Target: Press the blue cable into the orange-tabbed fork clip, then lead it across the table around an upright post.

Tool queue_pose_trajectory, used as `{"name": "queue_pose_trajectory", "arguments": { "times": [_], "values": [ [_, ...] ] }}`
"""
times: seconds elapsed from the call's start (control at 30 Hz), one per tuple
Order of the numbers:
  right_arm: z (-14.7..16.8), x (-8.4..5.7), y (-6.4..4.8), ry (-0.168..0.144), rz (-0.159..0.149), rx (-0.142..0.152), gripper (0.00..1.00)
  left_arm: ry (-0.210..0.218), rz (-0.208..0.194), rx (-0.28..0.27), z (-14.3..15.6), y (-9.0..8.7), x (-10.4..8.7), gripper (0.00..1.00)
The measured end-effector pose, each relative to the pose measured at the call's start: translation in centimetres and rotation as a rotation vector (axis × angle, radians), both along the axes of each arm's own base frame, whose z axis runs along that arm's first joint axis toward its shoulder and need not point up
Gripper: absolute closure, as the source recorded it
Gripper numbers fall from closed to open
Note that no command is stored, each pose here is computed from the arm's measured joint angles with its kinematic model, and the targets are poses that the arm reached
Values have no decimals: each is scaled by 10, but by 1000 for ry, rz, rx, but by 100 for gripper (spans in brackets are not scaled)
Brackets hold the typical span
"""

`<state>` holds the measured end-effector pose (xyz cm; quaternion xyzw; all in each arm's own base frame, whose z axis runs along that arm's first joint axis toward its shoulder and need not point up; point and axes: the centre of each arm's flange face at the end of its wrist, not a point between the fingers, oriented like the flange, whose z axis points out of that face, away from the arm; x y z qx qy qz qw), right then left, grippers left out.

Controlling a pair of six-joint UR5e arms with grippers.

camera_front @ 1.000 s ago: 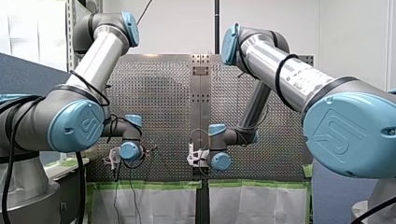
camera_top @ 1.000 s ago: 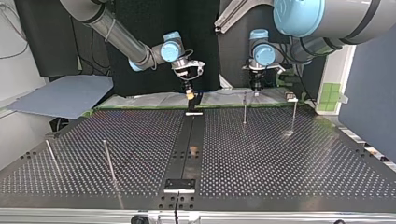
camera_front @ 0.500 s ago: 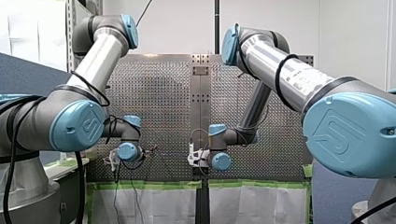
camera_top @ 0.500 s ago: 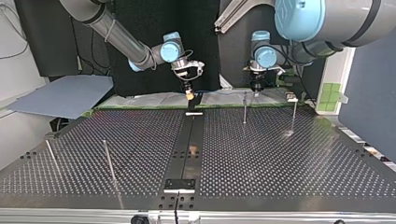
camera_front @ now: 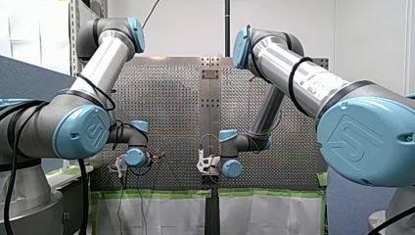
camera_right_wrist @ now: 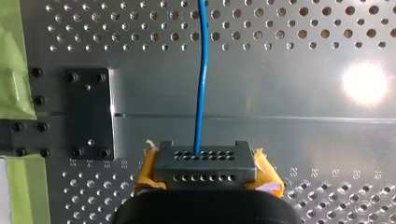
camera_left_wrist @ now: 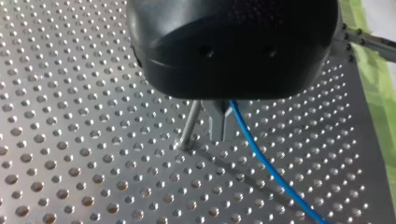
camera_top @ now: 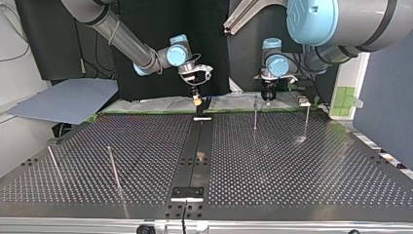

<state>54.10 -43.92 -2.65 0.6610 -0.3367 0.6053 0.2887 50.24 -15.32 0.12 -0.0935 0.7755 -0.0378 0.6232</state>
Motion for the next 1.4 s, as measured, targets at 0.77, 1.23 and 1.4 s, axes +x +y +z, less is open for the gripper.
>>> {"name": "queue_pose_trajectory", "arguments": {
  "times": [0.77, 1.23, 1.4],
  "values": [
    [5, -24, -37, 6, -61, 8, 100, -21, 17, -11, 10, 18, 28, 100],
    [6, -26, -42, 7, -67, 9, 100, -9, -14, -8, 10, 18, 28, 7],
    [7, -26, -43, 7, -68, 10, 100, 39, -26, 27, 6, 19, 23, 0]
  ]
}}
